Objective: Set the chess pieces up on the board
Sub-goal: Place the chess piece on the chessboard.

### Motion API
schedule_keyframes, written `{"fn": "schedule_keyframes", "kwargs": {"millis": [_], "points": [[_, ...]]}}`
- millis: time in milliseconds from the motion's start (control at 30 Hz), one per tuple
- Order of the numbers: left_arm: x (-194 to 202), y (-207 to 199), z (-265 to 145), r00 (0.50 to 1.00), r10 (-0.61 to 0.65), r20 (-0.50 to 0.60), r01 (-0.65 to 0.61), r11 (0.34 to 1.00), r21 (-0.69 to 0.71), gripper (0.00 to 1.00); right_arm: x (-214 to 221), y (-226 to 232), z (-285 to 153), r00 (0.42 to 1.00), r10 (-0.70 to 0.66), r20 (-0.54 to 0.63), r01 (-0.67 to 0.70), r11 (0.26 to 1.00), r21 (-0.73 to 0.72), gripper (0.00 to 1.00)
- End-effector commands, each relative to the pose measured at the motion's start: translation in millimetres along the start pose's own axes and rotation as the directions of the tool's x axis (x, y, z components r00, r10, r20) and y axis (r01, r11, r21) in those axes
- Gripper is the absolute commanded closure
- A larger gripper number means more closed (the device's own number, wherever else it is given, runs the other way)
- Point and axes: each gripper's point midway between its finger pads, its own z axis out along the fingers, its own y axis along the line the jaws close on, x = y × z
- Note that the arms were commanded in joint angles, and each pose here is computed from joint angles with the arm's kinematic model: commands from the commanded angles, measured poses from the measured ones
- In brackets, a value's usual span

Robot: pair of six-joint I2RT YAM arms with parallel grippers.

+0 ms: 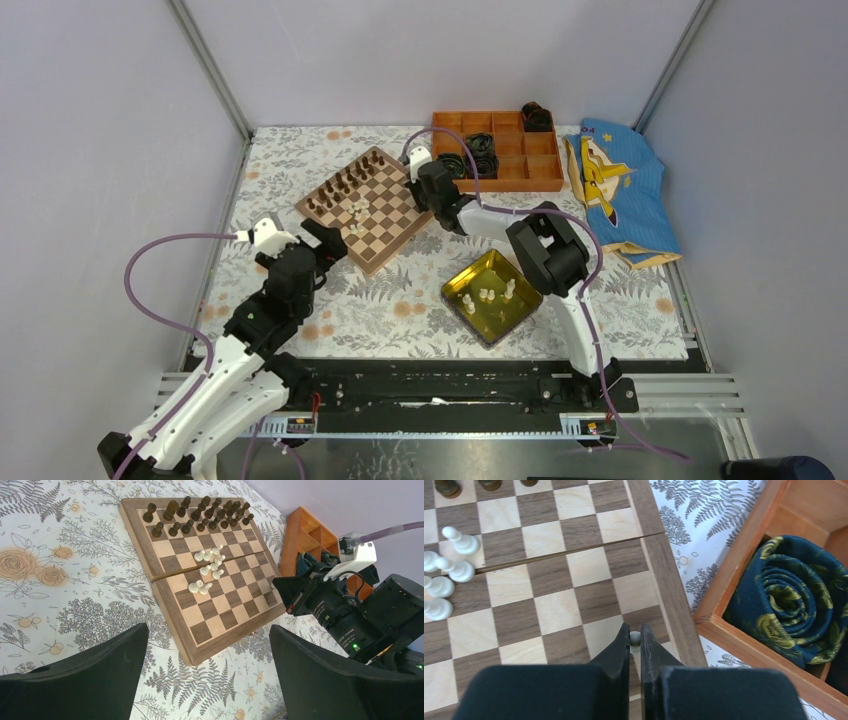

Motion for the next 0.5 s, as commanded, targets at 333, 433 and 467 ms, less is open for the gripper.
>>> {"fn": "schedule_keyframes", "kwargs": {"millis": [333, 433, 467], "points": [[0.2, -0.5, 1.0, 1.000, -0.002, 0.006, 0.002, 1.000, -0.001, 0.01, -43.3, -16.5, 1.1, 0.994, 0.060, 0.091, -0.062, 0.998, 0.020, 1.00], [0.9, 0.1, 1.1, 1.000, -0.001, 0.006, 0.001, 1.000, -0.002, 0.01, -40.0, -17.1, 2.9, 0.994, 0.063, 0.085, -0.065, 0.998, 0.022, 1.00], [1.0, 0.4, 1.1, 1.000, -0.001, 0.006, 0.001, 1.000, -0.003, 0.01, -39.0, -17.2, 3.4, 0.995, 0.063, 0.083, -0.065, 0.998, 0.022, 1.00]]}}
